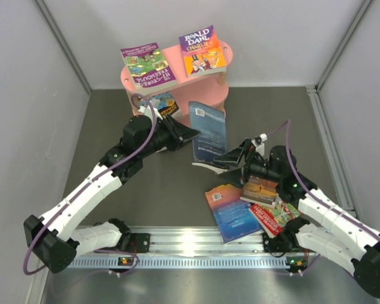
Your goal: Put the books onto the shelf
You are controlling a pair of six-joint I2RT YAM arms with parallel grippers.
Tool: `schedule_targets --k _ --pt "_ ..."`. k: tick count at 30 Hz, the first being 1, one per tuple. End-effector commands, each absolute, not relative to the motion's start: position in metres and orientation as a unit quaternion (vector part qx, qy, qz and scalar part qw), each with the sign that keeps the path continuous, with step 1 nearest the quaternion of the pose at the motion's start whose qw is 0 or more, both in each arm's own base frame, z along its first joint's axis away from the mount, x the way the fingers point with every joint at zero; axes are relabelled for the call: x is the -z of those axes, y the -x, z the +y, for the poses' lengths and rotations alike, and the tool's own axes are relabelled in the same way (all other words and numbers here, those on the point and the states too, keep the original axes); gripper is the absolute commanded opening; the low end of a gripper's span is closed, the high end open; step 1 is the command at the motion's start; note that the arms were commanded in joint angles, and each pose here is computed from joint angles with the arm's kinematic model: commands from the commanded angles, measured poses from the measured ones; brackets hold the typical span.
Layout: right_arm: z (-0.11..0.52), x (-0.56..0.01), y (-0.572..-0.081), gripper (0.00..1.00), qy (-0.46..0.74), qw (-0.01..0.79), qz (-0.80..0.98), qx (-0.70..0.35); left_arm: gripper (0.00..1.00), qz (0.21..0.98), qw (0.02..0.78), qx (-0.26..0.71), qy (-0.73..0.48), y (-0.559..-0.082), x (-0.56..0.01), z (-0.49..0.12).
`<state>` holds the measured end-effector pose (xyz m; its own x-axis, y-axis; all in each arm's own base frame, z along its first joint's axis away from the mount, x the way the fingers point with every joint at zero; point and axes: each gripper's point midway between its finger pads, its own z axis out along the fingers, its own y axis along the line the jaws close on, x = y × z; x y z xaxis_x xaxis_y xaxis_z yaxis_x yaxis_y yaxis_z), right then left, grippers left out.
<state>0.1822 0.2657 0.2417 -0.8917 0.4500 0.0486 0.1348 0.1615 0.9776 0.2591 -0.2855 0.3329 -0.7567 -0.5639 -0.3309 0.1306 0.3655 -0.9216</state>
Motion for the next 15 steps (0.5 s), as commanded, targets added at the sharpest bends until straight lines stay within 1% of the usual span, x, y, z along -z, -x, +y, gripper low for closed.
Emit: schedule_targets --k 1,9,15 --pt "0.267 -0.250 -0.179 1.00 -0.192 0.138 0.736 -0.635 0.00 0.650 0.392 0.639 0.122 -0.254 -0.439 -0.274" --pt "0.269 -0.293 -0.192 1.00 -0.218 0.168 0.632 -0.725 0.00 0.633 0.374 0.660 0.157 -0.252 -0.433 -0.269" --pt "0.281 -0.307 -0.191 1.00 -0.239 0.169 0.590 -0.753 0.00 0.619 0.370 0.670 0.173 -0.253 -0.434 -0.267"
